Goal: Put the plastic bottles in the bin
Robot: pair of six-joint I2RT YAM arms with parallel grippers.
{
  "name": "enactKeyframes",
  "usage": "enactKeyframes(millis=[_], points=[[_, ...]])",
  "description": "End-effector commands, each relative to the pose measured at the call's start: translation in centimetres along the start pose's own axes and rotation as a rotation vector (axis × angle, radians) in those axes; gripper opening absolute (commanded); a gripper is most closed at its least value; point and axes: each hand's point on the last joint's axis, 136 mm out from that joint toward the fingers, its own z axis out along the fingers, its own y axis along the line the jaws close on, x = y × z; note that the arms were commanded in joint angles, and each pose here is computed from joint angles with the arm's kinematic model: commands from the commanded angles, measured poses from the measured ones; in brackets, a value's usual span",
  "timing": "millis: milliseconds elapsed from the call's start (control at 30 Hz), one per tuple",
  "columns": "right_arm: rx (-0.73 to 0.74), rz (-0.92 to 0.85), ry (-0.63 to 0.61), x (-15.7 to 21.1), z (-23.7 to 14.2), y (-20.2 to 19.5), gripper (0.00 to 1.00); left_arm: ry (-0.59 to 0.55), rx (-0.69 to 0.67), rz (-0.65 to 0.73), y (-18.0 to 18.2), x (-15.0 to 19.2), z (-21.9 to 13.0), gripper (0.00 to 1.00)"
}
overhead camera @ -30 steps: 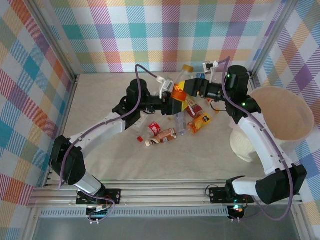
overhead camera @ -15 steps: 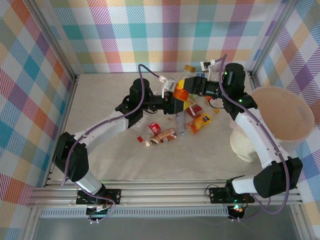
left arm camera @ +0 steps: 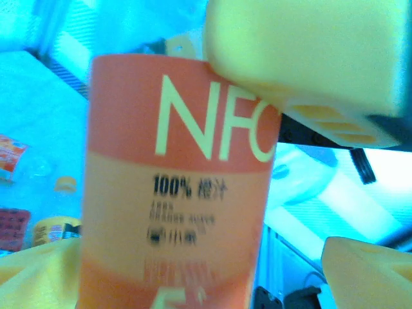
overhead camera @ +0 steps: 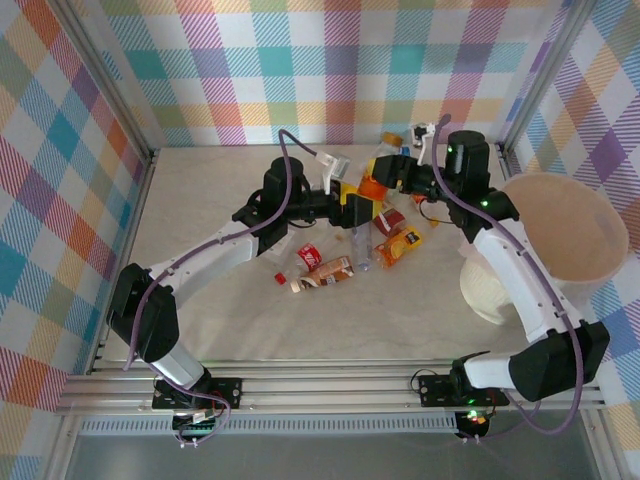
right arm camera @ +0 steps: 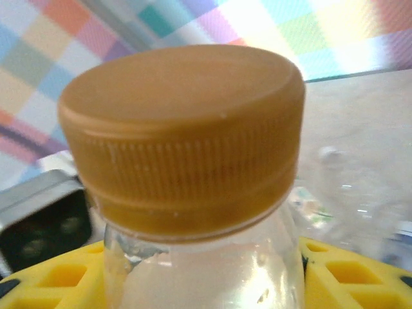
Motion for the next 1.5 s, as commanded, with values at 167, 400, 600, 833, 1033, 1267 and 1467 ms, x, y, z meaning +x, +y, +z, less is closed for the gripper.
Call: enactKeyframes(millis=[167, 400, 600, 833, 1033, 1267, 1467], points=[[0.499, -0.308, -0.201, -5.1, -8.1, -4.0, 0.46, -0.141, -0.357, 0.026, 4.1, -1.4, -2.6, 1.00], [0.806, -0.410, -0.279, -8.3, -14.7, -6.7, 0.46, -0.206, -0.638, -0.079, 9.5, -0.6, -4.5, 1.00], [1.001, -0.327, -0.292, -9.2, -20.6, -10.3, 0.45, -0.240, -0.721, -0.105, 11.1, 0.0, -5.2, 1.00], [1.330, -0.275, -0.306, -8.9, -27.2, -15.6, 0.45, -0.293, -0.786, -0.083, 12.0, 0.1, -6.6, 1.00], [1.431, -0.152, -0.295, -6.5, -29.7, -19.8, 0.46, -0.282, -0.824, -0.091, 12.0, -0.1, -7.0, 1.00], [1.428, -0.034, -0.248, -3.2, -28.1, -24.3, 0.48, -0.218, -0.922, -0.083, 11.5, 0.6, -8.2, 1.00], [1.422, 0.003, -0.266, -2.2, -27.2, -26.0, 0.50, -0.196, -1.003, -0.116, 11.8, 1.7, -10.2, 1.00]])
